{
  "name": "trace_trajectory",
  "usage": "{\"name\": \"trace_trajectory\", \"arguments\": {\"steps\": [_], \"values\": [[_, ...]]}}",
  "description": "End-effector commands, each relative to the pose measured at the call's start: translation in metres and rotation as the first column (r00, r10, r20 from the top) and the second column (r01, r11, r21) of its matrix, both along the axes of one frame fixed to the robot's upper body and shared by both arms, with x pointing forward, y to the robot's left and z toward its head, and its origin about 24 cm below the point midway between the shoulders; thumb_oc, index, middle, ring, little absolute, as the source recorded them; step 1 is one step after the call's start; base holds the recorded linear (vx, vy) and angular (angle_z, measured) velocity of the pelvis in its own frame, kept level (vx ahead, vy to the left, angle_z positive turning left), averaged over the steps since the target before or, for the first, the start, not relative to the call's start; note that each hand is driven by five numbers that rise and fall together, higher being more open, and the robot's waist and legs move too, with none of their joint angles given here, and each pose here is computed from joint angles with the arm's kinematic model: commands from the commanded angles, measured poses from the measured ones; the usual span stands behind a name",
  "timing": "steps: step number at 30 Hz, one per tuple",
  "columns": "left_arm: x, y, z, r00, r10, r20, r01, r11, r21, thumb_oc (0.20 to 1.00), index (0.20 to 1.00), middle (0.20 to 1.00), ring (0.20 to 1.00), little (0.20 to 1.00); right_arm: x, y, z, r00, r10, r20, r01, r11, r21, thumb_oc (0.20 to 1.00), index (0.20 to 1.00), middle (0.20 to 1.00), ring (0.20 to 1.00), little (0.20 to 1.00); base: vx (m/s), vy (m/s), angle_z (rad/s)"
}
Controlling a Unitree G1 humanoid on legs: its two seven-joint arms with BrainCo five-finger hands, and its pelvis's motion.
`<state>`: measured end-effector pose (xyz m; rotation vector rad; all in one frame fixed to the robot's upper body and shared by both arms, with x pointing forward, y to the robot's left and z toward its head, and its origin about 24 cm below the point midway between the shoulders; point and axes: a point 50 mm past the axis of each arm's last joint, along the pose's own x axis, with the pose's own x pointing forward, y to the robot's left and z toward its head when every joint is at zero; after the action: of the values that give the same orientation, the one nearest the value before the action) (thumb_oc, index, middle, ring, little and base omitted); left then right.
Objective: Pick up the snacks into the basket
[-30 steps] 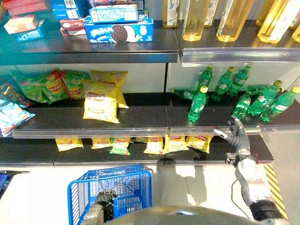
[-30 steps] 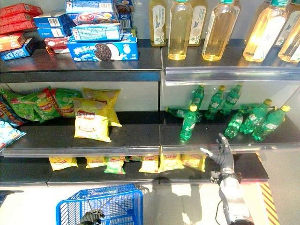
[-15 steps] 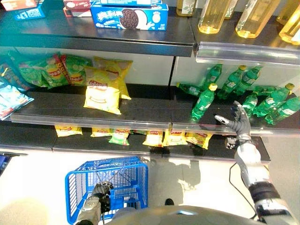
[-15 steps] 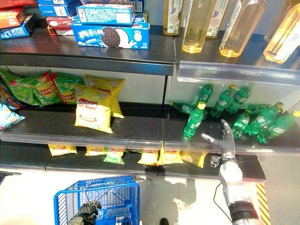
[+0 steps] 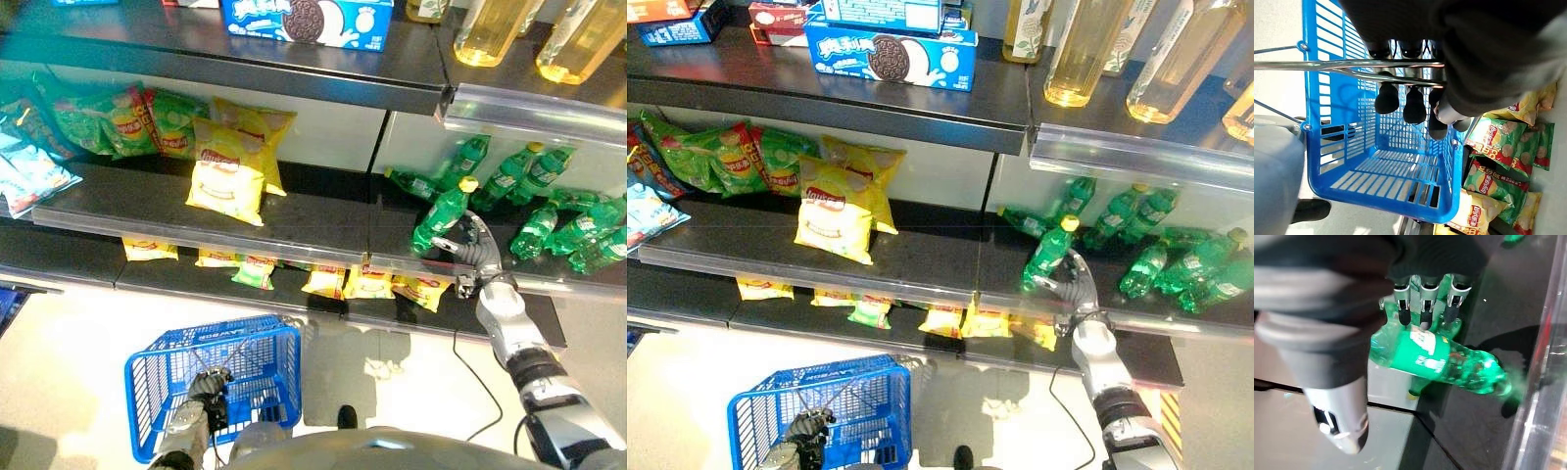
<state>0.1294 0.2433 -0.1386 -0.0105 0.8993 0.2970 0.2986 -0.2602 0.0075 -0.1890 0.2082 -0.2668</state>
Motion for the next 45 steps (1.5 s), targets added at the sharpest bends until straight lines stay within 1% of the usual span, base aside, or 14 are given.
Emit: {"name": "trace_trajectory", "arguments": {"steps": [1,10,20,27,32,37,45], "values": [[0.011,-0.004,0.003,0.999,-0.036,0.028,0.036,0.999,0.001,0.200,0.200,0.200,0.200,0.200,0.021,-0.001,0.030,0.995,0.010,0.102,-0.011,1.000,0.008,1.000,1.000,1.000,1.000,1.000,0.00,0.000,0.00],[0.011,-0.005,0.003,0.999,-0.022,0.040,0.022,1.000,-0.003,0.200,0.200,0.200,0.200,0.200,0.019,0.000,0.027,0.995,-0.017,0.098,0.013,0.999,0.039,1.000,1.000,1.000,1.000,1.000,0.00,0.003,0.01],[0.014,-0.010,0.005,0.997,-0.042,0.059,0.043,0.999,-0.012,0.200,0.200,0.200,0.200,0.200,0.019,-0.003,0.019,0.998,-0.042,0.056,0.039,0.998,0.053,1.000,1.000,1.000,1.000,1.000,0.00,0.000,0.00],[0.012,-0.012,0.004,0.997,-0.055,0.051,0.056,0.998,-0.019,0.200,0.200,0.200,0.200,0.200,0.030,0.000,0.017,0.998,-0.057,0.010,0.056,0.996,0.068,1.000,1.000,1.000,1.000,1.000,0.00,0.000,0.00],[0.008,-0.013,0.002,0.997,-0.062,0.037,0.062,0.998,-0.021,0.200,0.200,0.200,0.200,0.200,0.035,-0.007,0.016,0.993,-0.107,-0.040,0.110,0.992,0.068,1.000,1.000,1.000,1.000,1.000,0.00,0.000,0.00],[0.006,-0.013,0.001,0.997,-0.066,0.027,0.067,0.998,-0.021,0.200,0.200,0.200,0.200,0.200,0.042,-0.010,0.021,0.991,-0.122,-0.061,0.125,0.991,0.053,1.000,1.000,1.000,1.000,1.000,0.00,0.001,0.05],[0.005,-0.016,0.001,0.997,-0.077,0.033,0.078,0.996,-0.034,0.200,0.200,0.200,0.200,0.200,0.055,-0.015,0.042,0.990,-0.134,-0.035,0.135,0.990,0.031,1.000,1.000,1.000,1.000,1.000,-0.02,-0.004,0.08]]}}
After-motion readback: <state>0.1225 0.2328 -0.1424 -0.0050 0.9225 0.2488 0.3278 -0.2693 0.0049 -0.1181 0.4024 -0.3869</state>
